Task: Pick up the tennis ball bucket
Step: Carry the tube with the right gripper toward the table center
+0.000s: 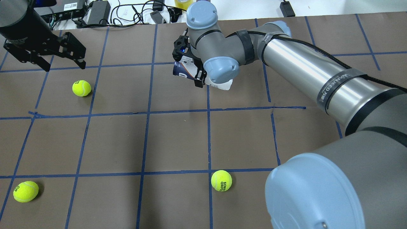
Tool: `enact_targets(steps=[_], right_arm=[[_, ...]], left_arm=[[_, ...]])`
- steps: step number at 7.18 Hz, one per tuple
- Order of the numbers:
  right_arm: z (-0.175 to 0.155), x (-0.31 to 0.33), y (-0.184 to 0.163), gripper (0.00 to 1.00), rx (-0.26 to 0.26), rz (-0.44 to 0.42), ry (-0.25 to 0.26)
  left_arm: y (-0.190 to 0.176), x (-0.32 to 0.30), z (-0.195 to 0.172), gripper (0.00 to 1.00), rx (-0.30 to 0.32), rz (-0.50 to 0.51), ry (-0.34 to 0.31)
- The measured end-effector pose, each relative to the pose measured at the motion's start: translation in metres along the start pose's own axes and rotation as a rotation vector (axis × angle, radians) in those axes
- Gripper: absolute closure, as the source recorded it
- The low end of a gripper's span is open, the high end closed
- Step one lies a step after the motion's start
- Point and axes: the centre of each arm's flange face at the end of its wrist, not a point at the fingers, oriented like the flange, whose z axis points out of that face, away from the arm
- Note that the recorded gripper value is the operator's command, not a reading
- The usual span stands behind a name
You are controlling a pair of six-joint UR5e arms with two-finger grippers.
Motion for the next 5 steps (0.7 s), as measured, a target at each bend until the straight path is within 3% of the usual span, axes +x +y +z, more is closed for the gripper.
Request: enact_targets(steps=[3, 5], right_arm=[[0.043, -0.029, -0.044, 0.26, -0.005, -0.312, 0.061], [0.067, -0.036, -0.062, 0.25, -0.037, -0.383, 0.088]], left_arm=[[0.000, 0.000, 0.001, 0.00, -0.001, 0.002, 0.003], [0.001, 0.000, 0.002, 0.00, -0.004, 0.004, 0.005]])
